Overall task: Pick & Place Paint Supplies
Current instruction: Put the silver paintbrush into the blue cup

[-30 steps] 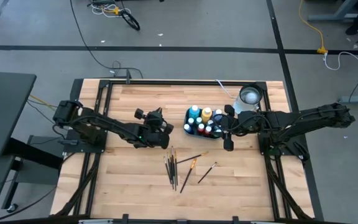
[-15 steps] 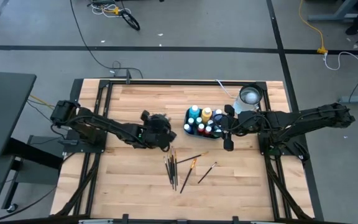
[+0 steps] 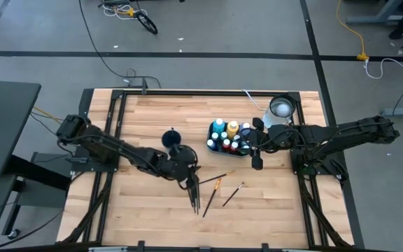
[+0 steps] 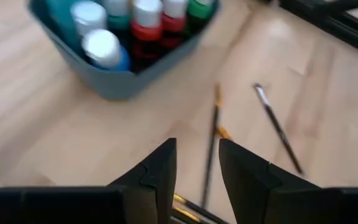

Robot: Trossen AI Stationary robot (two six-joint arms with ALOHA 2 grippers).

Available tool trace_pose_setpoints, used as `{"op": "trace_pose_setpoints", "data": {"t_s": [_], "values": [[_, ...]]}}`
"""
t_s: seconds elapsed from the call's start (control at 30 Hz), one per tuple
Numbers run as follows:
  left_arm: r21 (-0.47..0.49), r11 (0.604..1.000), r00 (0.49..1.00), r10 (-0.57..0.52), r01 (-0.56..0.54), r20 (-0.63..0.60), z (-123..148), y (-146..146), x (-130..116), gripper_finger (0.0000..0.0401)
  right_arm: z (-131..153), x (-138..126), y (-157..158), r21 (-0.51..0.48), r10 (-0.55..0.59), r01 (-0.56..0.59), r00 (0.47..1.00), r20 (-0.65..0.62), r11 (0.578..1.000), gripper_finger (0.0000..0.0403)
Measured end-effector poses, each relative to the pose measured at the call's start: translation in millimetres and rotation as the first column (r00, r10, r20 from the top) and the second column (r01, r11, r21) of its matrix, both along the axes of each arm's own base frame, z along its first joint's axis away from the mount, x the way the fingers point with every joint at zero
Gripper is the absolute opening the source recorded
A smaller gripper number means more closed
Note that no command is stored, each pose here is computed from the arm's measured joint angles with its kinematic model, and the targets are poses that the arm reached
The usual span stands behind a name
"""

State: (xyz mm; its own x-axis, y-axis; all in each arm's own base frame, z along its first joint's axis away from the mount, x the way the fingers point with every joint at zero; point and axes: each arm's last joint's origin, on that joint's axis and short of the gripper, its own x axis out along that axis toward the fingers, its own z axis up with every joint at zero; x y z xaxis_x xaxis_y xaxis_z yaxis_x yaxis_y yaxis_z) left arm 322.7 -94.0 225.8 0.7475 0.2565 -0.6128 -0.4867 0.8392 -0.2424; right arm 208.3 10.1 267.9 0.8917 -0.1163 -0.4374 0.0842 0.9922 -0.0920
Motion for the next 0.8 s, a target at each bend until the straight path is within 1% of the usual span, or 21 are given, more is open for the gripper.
{"op": "trace_pose_setpoints", "data": {"t_s": [0.07, 0.13, 0.23, 0.3, 0.4, 0.47, 0.53, 0.6, 0.67, 0.73, 0.8], "values": [[-0.008, 0.999, 0.999, -0.035, 0.035, -0.002, 0.3, -4.5, -0.8, 0.0128, 0.6, 0.4, 0.7, 0.006, 0.023, -0.023, 1.000, 0.006, 1.000, 0.0162], [0.007, 0.998, 0.998, -0.063, 0.063, -0.011, 0.0, -8.4, -2.2, 0.0128, 0.2, 0.3, 2.6, 0.037, 0.082, -0.082, 0.997, 0.002, 0.996, 0.0162], [0.015, 0.997, 0.997, -0.078, 0.078, -0.010, 0.4, -11.0, -2.7, 0.0128, -3.1, -1.7, 7.5, 0.153, 0.188, -0.182, 0.982, -0.027, 0.971, 0.0162], [0.016, 0.997, 0.997, -0.078, 0.078, -0.011, 0.3, -11.2, -2.9, 0.0128, -8.0, -5.0, 11.0, 0.193, 0.239, -0.220, 0.967, -0.082, 0.956, 0.0162], [0.032, 0.996, 0.997, -0.078, 0.078, -0.011, 0.5, -10.9, -2.8, 0.0128, -18.0, -10.4, 16.2, 0.218, 0.256, -0.212, 0.947, -0.195, 0.953, 0.0162], [0.051, 0.997, 0.998, -0.059, 0.059, -0.006, 0.7, -10.2, -2.8, 0.0127, -24.9, -11.2, 20.4, 0.226, 0.271, -0.215, 0.927, -0.260, 0.950, 0.0162], [0.068, 0.997, 0.999, -0.036, 0.036, 0.001, 1.0, -9.4, -2.9, 0.0127, -32.1, -7.7, 27.7, 0.232, 0.309, -0.247, 0.905, -0.291, 0.941, 0.0162], [0.080, 0.997, 1.000, -0.023, 0.022, 0.005, 1.2, -8.8, -2.9, 0.0127, -44.5, -5.7, 36.5, 0.221, 0.371, -0.311, 0.867, -0.332, 0.924, 0.0162], [0.081, 0.996, 1.000, -0.021, 0.021, 0.005, 1.2, -8.6, -2.8, 0.0127, -57.8, -4.2, 44.1, 0.207, 0.403, -0.349, 0.837, -0.370, 0.914, 0.0162], [0.081, 0.996, 1.000, -0.021, 0.021, 0.005, 1.2, -8.6, -2.8, 0.0128, -69.5, -2.4, 49.7, 0.217, 0.404, -0.344, 0.827, -0.390, 0.913, 0.0162], [0.081, 0.996, 1.000, -0.021, 0.021, 0.005, 1.2, -8.6, -2.8, 0.0128, -81.2, 0.9, 54.4, 0.228, 0.390, -0.322, 0.830, -0.399, 0.919, 0.0162]]}}
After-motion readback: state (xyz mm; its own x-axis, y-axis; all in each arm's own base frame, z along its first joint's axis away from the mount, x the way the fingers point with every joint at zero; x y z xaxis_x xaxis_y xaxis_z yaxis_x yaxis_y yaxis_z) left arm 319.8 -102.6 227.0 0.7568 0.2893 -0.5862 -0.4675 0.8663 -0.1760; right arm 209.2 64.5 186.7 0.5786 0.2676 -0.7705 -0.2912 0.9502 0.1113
